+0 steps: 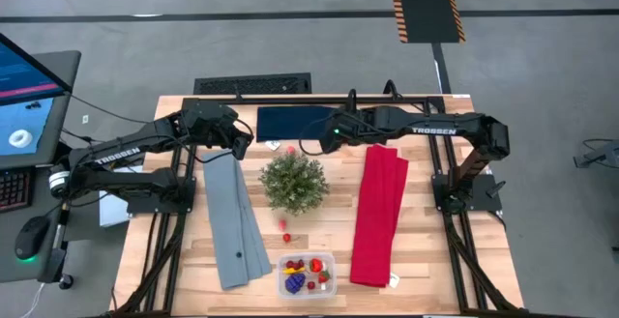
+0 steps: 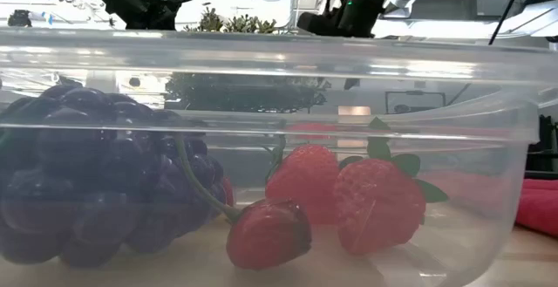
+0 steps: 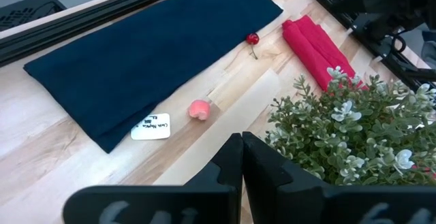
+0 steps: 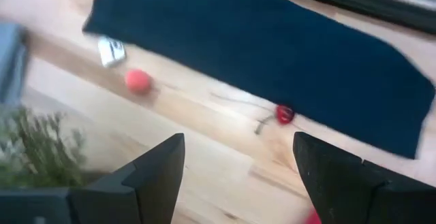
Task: Pick and placing Produce into tupperware
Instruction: Put the top cherry into the transparent container
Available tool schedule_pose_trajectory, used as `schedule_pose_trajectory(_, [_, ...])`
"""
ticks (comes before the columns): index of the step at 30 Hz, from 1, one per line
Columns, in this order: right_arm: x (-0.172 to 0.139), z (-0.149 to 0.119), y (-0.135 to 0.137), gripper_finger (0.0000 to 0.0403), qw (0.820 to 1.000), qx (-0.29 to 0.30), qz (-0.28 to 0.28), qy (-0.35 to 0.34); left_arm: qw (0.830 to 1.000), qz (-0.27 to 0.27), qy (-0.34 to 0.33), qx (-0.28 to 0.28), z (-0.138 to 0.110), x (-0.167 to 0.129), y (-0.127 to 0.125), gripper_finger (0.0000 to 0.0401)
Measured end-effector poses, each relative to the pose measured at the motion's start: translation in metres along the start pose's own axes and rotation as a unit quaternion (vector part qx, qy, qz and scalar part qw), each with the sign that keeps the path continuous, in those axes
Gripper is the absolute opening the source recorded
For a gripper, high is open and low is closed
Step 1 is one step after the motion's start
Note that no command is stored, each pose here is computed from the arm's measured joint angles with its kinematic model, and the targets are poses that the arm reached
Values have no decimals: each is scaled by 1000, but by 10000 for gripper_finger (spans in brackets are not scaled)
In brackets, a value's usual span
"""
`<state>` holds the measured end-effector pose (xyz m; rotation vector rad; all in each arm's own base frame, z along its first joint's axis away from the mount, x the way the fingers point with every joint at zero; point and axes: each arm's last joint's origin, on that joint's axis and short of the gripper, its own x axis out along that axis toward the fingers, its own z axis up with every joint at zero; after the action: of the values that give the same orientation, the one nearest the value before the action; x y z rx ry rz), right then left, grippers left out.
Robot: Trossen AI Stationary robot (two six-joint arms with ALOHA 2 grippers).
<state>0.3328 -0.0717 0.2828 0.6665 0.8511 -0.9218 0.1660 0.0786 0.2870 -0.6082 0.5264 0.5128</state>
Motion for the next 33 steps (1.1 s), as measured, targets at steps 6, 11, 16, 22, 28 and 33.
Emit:
schedule_pose_trajectory(6, [31,2,-1,295,995,94,-39,19,1000,0,1,0,0,0,0,0])
schedule_pose_trajectory(11, [64,-9,4,295,988,121,-74,56,1000,0,0,0,0,0,0,0])
schedule_pose_trajectory(16, [88,-17,6,295,982,140,-100,83,1000,0,0,0,0,0,0,0])
schedule_pose_trajectory(22, [103,-18,1,295,973,166,-121,102,1000,0,0,0,0,0,0,0])
schedule_pose_trajectory(28, [104,-13,-1,291,966,215,-126,74,1000,0,0,0,0,0,0,0])
schedule_pose_trajectory(33, [115,-10,-3,278,958,247,-115,93,1000,0,0,0,0,0,0,0])
